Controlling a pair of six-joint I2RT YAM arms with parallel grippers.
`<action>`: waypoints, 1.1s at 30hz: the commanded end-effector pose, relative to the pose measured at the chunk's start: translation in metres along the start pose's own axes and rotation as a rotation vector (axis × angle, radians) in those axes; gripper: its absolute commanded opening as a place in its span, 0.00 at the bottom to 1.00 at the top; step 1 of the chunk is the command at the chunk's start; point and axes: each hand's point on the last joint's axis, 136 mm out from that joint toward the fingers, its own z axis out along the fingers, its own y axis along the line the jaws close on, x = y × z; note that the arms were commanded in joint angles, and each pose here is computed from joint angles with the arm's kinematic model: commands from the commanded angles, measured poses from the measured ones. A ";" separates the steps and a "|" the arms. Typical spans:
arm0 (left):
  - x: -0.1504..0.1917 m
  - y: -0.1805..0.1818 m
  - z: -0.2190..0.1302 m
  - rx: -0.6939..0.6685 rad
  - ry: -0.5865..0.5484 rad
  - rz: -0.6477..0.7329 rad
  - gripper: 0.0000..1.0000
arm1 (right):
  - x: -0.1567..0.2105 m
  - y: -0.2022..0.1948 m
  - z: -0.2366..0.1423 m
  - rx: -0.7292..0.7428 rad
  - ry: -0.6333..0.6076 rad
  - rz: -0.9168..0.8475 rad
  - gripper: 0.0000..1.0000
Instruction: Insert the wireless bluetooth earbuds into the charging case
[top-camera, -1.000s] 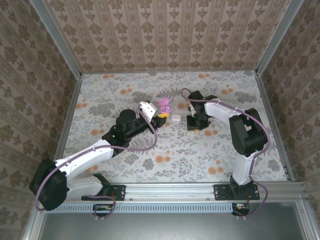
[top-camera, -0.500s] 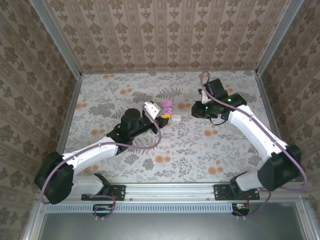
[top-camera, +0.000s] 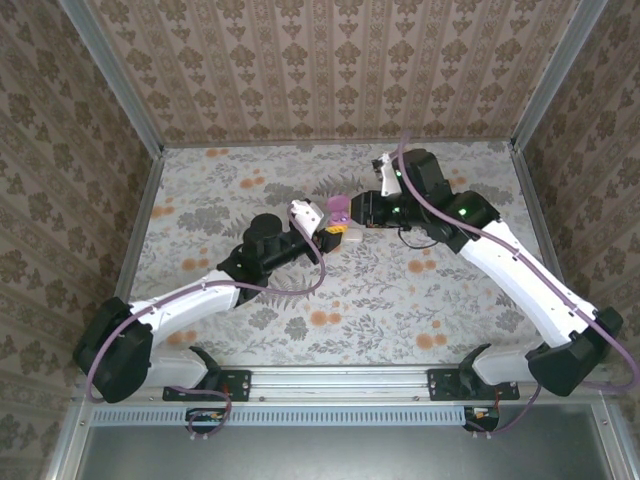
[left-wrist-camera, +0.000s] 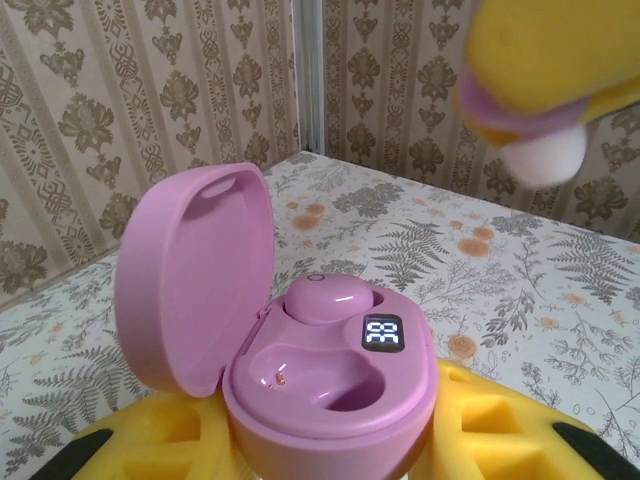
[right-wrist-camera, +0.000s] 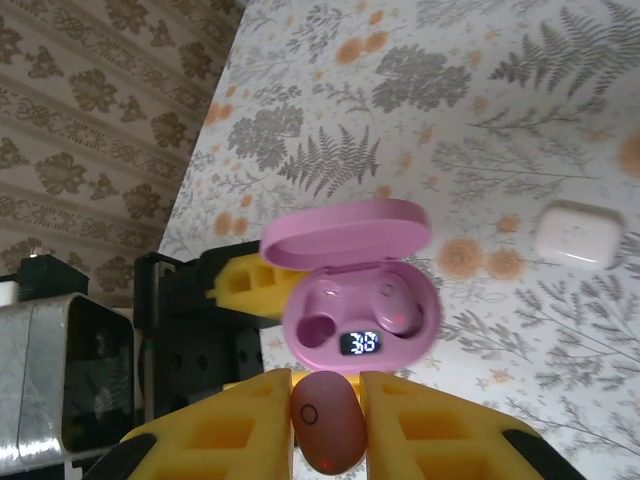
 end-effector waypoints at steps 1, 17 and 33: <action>-0.023 -0.006 0.000 0.027 -0.071 0.019 0.29 | -0.012 0.020 0.003 -0.061 -0.022 0.011 0.23; -0.028 -0.008 0.000 0.023 -0.085 0.023 0.29 | 0.007 0.018 0.036 0.014 0.051 -0.009 0.23; -0.030 -0.009 0.000 0.024 -0.091 0.021 0.29 | 0.008 0.008 0.042 0.078 0.041 -0.023 0.23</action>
